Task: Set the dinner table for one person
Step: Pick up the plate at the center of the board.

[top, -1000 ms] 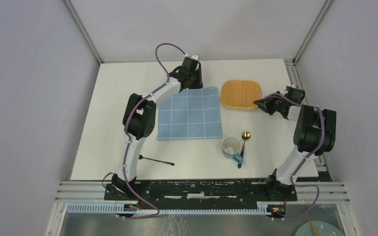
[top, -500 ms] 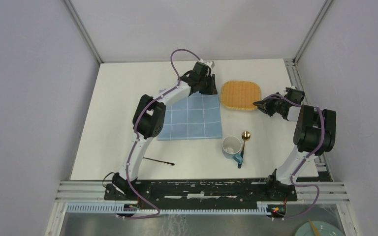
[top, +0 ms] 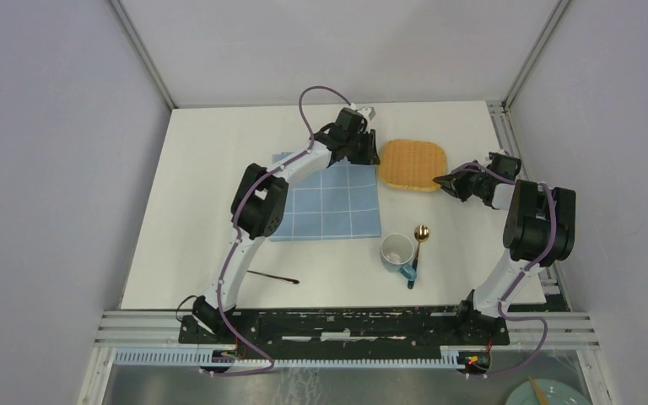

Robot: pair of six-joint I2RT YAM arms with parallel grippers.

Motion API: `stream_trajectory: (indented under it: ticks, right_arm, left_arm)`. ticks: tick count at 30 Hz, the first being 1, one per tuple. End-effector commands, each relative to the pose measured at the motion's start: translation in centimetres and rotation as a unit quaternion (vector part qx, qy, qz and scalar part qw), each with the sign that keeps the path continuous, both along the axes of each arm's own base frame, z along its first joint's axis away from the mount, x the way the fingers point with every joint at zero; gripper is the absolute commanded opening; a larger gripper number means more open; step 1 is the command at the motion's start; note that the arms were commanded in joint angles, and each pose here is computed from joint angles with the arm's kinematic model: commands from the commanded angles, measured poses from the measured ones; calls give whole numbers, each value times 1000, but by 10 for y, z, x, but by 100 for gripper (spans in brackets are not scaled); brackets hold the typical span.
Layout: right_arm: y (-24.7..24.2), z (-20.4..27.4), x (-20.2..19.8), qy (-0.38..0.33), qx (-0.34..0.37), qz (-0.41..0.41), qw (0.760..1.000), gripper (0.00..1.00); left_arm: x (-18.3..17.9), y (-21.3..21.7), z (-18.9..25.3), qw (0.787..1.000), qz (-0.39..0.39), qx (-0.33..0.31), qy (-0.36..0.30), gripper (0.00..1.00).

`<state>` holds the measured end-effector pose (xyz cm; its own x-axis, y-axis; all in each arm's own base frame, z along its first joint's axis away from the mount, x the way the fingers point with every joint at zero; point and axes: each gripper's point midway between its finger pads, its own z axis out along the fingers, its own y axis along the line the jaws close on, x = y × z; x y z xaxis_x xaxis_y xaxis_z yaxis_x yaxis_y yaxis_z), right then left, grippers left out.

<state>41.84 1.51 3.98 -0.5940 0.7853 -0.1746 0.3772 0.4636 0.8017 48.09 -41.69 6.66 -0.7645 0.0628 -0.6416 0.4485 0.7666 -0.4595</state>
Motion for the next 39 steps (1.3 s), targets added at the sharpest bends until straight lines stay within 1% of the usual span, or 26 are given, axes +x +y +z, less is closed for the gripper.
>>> stream_trajectory:
  ticks: [1,16,17,19,24,31,36,39]
  right_arm:
    - [1,-9,-7,11,-15,8,1000,0]
    - [2,-14,-8,16,-13,9,1000,0]
    - [2,-14,-7,16,-13,9,1000,0]
    - [3,-16,-7,16,-12,10,1000,0]
    - [6,-22,-4,19,-9,7,1000,0]
    - [12,-32,1,22,1,2,1000,0]
    - [17,-36,4,20,17,-6,1000,11]
    - [20,-40,7,20,29,-12,999,12]
  left_arm:
    - [2,-19,13,999,-25,-25,-22,34]
    - [-4,-29,-6,999,-26,-35,-1,34]
    - [-5,-30,-7,999,-28,-36,0,32]
    - [-6,-31,-7,999,-30,-38,2,24]
    - [-9,-33,-4,998,-37,-42,3,3]
    - [-14,-36,-2,998,-47,-46,9,2]
    - [-17,-38,-1,997,-55,-50,13,2]
    - [-18,-41,1,997,-59,-54,15,2]
